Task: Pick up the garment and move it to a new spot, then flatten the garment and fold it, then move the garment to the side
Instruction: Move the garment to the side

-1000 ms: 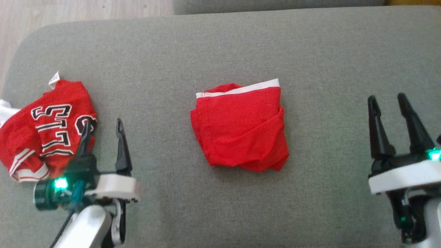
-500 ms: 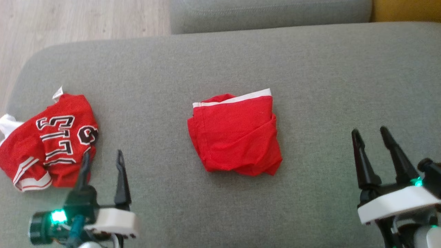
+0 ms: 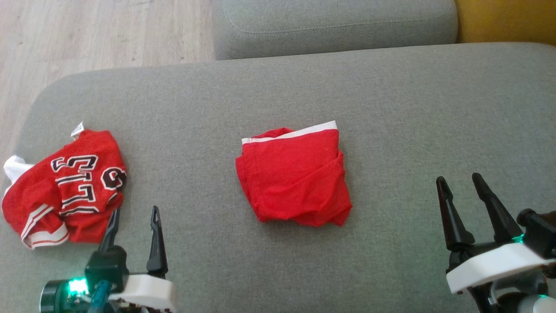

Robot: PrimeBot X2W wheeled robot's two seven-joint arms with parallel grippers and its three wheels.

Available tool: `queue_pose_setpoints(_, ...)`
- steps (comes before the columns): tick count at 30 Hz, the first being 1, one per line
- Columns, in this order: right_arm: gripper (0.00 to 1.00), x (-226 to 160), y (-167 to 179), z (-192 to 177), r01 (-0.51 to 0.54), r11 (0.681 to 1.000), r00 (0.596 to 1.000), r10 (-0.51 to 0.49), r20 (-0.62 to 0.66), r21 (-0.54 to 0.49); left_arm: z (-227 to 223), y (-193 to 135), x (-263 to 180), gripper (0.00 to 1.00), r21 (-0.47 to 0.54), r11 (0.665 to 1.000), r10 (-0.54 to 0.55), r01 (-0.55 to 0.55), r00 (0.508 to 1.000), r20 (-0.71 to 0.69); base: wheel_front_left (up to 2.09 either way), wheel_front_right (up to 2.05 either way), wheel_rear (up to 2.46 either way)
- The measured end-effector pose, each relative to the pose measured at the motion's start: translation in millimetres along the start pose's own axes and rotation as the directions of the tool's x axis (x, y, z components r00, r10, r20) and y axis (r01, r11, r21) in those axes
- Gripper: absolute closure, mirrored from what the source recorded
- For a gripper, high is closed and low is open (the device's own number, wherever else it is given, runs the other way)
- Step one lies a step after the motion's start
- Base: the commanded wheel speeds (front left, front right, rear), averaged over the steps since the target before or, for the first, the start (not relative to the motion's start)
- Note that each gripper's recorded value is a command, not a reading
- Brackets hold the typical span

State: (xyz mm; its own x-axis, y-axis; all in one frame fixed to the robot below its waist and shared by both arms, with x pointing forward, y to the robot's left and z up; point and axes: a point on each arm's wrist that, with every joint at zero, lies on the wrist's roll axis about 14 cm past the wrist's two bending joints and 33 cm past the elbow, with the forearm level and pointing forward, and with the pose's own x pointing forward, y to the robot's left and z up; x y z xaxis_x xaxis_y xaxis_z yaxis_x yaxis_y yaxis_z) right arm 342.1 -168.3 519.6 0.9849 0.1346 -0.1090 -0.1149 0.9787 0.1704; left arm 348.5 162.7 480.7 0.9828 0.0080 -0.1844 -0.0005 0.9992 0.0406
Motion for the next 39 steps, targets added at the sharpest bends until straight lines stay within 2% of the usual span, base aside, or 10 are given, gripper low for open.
queue_pose_setpoints(17,0.0,2.9,0.4,-2.4,-0.002,1.0,1.0,0.002,-0.017,-0.001,-8.2,0.8,2.5,0.0,0.002,1.0,0.002,-0.002,0.999,-0.032,0.0,0.0,0.0)
queue_pose_setpoints(26,0.0,16.1,1.3,-18.9,-0.015,1.0,0.996,0.016,-0.085,0.017,1.9,-3.5,18.2,0.0,0.003,1.0,-0.011,0.011,1.0,0.005,0.0,0.0,0.0)
queue_pose_setpoints(32,0.0,49.1,22.4,-38.5,-0.101,0.994,0.982,0.108,-0.155,0.049,23.6,-9.6,37.5,0.0,-0.009,1.0,-0.017,0.017,0.995,0.094,0.0,0.0,0.0)
queue_pose_setpoints(39,0.0,82.2,64.7,-88.9,-0.212,0.968,0.922,0.244,-0.302,0.134,24.7,-7.8,49.2,0.0,-0.009,1.0,0.008,-0.007,0.991,0.132,0.0,0.0,0.0)
